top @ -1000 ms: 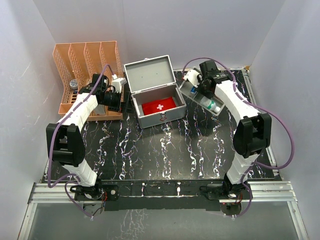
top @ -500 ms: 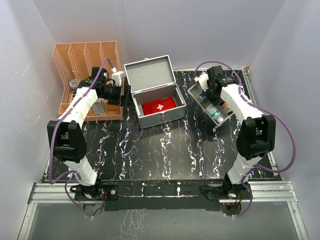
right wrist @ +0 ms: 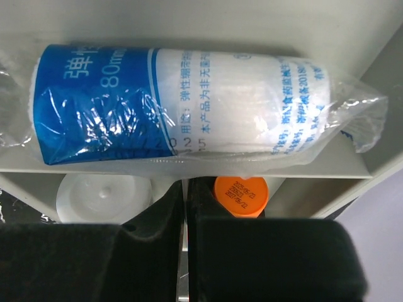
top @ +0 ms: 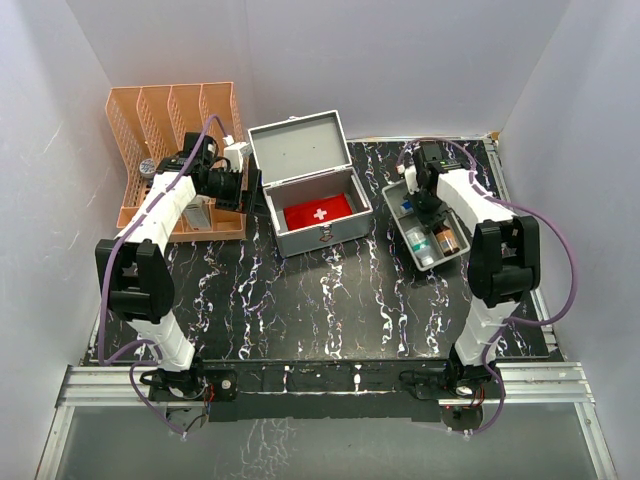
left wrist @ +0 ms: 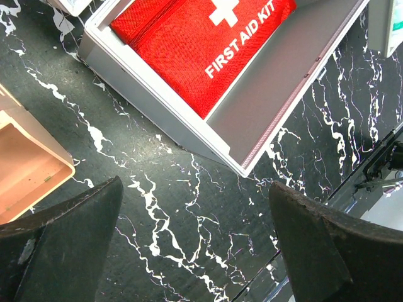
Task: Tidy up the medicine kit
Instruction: Place the medicine box compartment at the center of the board.
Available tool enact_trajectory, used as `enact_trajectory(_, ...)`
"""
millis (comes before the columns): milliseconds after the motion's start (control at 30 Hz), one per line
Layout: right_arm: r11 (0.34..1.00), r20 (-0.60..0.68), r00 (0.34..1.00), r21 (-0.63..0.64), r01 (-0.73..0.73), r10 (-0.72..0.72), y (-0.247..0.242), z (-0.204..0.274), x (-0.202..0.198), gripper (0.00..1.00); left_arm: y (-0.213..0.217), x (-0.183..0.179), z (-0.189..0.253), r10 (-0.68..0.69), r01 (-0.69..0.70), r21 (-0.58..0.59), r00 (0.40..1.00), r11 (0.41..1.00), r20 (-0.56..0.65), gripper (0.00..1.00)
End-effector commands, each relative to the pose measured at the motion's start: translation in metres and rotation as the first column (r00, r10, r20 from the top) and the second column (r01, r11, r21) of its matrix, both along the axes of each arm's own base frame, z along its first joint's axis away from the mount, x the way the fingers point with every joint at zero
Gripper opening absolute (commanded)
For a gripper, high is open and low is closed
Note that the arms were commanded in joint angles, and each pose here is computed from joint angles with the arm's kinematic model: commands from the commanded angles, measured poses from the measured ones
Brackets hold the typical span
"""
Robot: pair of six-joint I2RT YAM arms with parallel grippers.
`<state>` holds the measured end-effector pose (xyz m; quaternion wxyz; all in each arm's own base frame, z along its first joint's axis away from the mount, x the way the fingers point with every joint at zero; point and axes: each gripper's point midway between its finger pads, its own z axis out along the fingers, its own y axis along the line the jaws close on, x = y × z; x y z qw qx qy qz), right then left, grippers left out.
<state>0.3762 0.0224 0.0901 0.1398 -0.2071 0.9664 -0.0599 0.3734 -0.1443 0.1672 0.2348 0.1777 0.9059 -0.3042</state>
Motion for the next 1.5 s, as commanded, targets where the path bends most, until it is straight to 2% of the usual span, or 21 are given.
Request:
enact_trajectory(0, 0.993, 0.011, 0.993, 0.019, 0.120, -0.120, 0.002, 0.002, 0.000, 0.00, -0.001, 0.004, 0.007, -0.008, 0.008, -0.014, 1.000, 1.000, 0.003, 0.99)
enact_trajectory(267, 0.962, -0.098, 0.958, 0.021, 0.272, -0.269, 0.006, -0.030, -0.015, 0.00, -0.001, 0.005, 0.007, -0.005, 0.004, -0.015, 1.000, 1.000, -0.005, 0.99)
enact_trajectory(533, 0.953, -0.134, 0.946, 0.033, 0.302, -0.295, 0.010, -0.041, -0.018, 0.00, 0.000, 0.002, 0.009, -0.001, 0.001, -0.010, 1.000, 1.000, -0.005, 0.99)
enact_trajectory(767, 0.952, -0.082, 0.953, 0.078, 0.297, -0.291, 0.014, -0.028, -0.009, 0.25, 0.000, -0.002, 0.010, -0.002, 0.002, -0.010, 1.000, 1.000, -0.006, 0.99)
enact_trajectory(933, 0.952, -0.039, 0.959, 0.119, 0.283, -0.280, 0.018, -0.006, 0.000, 0.28, 0.000, -0.001, 0.010, 0.004, -0.004, -0.010, 1.000, 1.000, -0.009, 0.99)
enact_trajectory(1100, 0.945, 0.072, 0.956, 0.190, 0.268, -0.285, 0.024, 0.054, 0.016, 0.30, 0.001, 0.011, 0.016, 0.042, -0.042, -0.008, 0.999, 0.999, -0.005, 0.98)
enact_trajectory(1200, 0.938, 0.180, 0.935, 0.223, 0.265, -0.307, 0.022, 0.100, 0.023, 0.33, 0.002, 0.021, 0.017, 0.088, -0.088, -0.005, 0.996, 0.996, -0.012, 0.97)
enact_trajectory(1267, 0.934, 0.276, 0.905, 0.247, 0.259, -0.324, 0.018, 0.134, 0.025, 0.39, 0.001, 0.029, 0.015, 0.124, -0.124, -0.003, 0.992, 0.992, -0.031, 0.96)
enact_trajectory(1300, 0.933, 0.319, 0.889, 0.259, 0.251, -0.328, 0.017, 0.149, 0.025, 0.51, 0.000, 0.032, 0.013, 0.140, -0.140, -0.003, 0.989, 0.990, -0.044, 0.95)
enact_trajectory(1333, 0.932, 0.352, 0.878, 0.275, 0.234, -0.325, 0.018, 0.162, 0.024, 0.78, -0.001, 0.034, 0.011, 0.152, -0.153, -0.001, 0.987, 0.988, -0.055, 0.94)
enact_trajectory(1367, 0.932, 0.377, 0.868, 0.287, 0.223, -0.324, 0.018, 0.173, 0.022, 0.96, -0.004, 0.037, 0.008, 0.160, -0.160, 0.005, 0.985, 0.987, -0.066, 0.93)
enact_trajectory(1467, 0.918, 0.420, 0.850, 0.358, 0.168, -0.319, 0.028, 0.196, 0.014, 0.98, -0.011, 0.042, 0.004, 0.178, -0.176, 0.029, 0.981, 0.984, -0.076, 0.92)
